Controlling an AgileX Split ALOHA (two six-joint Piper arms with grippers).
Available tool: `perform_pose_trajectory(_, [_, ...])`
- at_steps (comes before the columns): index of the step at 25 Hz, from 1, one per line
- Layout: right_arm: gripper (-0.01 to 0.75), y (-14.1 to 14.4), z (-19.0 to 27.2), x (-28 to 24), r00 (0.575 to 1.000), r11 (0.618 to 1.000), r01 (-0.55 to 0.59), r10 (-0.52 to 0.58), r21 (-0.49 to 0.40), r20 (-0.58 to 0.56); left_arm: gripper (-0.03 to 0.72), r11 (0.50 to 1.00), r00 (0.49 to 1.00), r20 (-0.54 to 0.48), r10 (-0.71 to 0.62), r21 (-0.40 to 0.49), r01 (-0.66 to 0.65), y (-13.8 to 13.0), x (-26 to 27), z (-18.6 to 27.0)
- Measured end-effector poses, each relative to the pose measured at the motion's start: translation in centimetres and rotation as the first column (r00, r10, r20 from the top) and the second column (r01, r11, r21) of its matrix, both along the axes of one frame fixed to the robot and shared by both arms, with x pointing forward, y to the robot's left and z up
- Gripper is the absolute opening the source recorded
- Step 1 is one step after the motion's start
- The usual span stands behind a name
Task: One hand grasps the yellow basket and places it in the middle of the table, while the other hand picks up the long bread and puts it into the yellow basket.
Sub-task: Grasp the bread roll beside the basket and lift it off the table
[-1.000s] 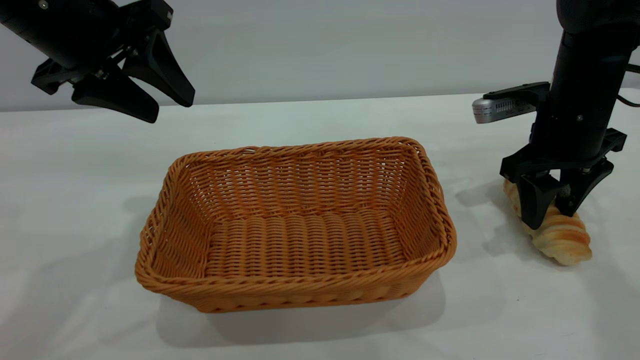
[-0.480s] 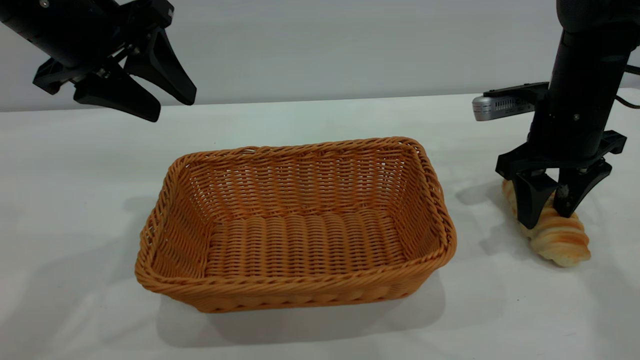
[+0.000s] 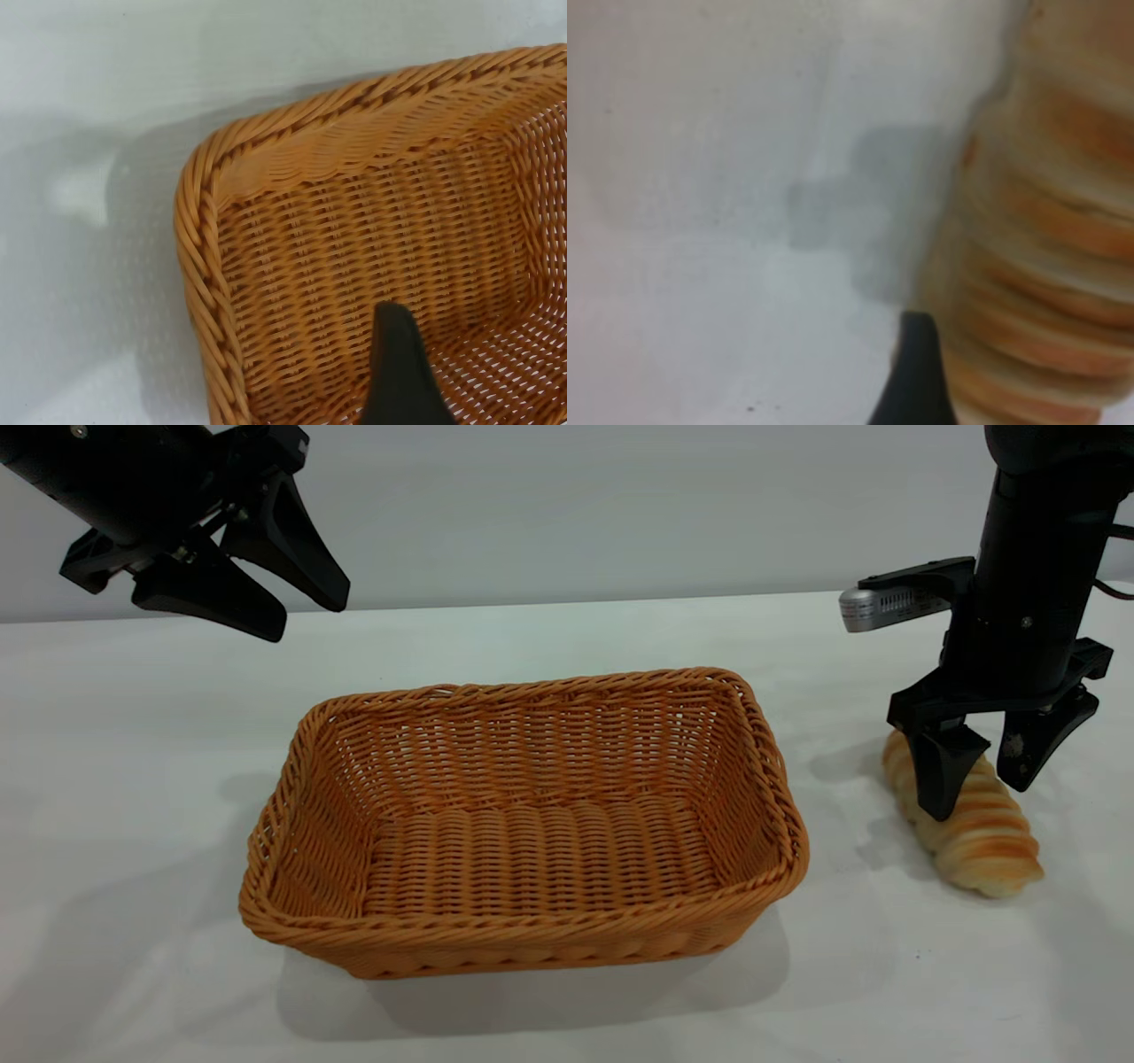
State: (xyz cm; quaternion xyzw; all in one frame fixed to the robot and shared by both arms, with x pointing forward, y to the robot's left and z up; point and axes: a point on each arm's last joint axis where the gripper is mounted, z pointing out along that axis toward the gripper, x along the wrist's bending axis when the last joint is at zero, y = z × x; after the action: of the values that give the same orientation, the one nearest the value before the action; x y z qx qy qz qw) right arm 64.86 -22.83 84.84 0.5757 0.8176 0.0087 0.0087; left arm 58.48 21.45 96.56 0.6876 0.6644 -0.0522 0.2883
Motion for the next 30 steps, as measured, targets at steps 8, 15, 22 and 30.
perform_pose_trajectory(8, [0.697, -0.2, -1.2, 0.2, 1.0, 0.999, -0.017, 0.017, -0.029, 0.005, 0.505, 1.0, 1.0, -0.004, -0.003, -0.002, 0.003, 0.0, 0.0, 0.0])
perform_pose_trajectory(15, [0.675, -0.2, -2.4, 0.5, 1.0, 0.999, 0.01, -0.011, -0.032, -0.013, 0.505, 1.0, 1.0, -0.005, -0.006, -0.002, 0.006, 0.0, -0.1, 0.0])
perform_pose_trajectory(22, [0.333, -0.1, -2.0, 1.0, 0.999, 0.998, 0.044, -0.045, -0.037, -0.029, 0.505, 1.0, 1.0, -0.005, -0.006, -0.001, 0.006, 0.0, -0.1, 0.0])
perform_pose_trajectory(30, [0.073, -0.1, -0.5, 2.1, 0.998, 0.997, 0.04, -0.042, -0.059, -0.042, 0.505, 1.0, 1.0, -0.005, -0.006, -0.001, 0.006, 0.0, -0.1, 0.0])
